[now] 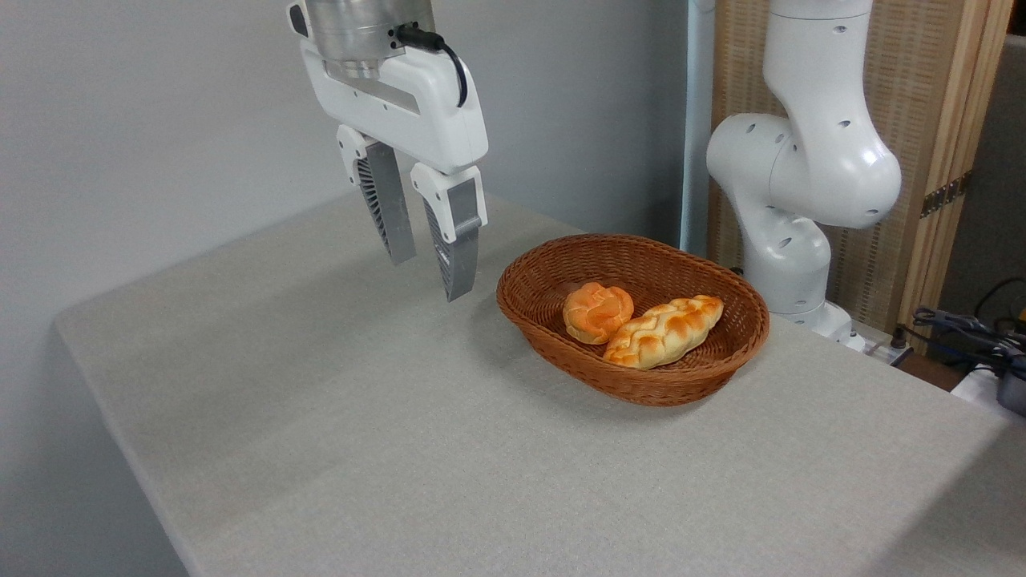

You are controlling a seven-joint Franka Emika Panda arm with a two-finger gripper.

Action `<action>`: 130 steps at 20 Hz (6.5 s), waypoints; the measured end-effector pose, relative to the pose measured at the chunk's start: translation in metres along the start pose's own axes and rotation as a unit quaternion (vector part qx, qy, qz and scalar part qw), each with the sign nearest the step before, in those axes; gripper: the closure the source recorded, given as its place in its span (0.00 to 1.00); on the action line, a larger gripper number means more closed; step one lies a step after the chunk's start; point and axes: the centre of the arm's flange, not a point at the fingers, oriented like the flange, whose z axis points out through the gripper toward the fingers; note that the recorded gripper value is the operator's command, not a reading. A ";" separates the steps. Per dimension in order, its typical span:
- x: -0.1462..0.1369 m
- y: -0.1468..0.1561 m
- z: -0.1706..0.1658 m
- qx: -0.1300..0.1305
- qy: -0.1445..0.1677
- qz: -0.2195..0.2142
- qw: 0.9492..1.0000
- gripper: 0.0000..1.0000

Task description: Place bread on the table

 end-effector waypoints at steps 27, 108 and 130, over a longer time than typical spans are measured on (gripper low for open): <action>-0.090 0.175 0.169 -0.068 -0.083 0.226 0.968 0.00; 0.049 0.065 0.173 -0.012 0.052 0.083 0.995 0.00; 0.017 0.008 -0.004 0.002 0.028 0.018 0.999 0.00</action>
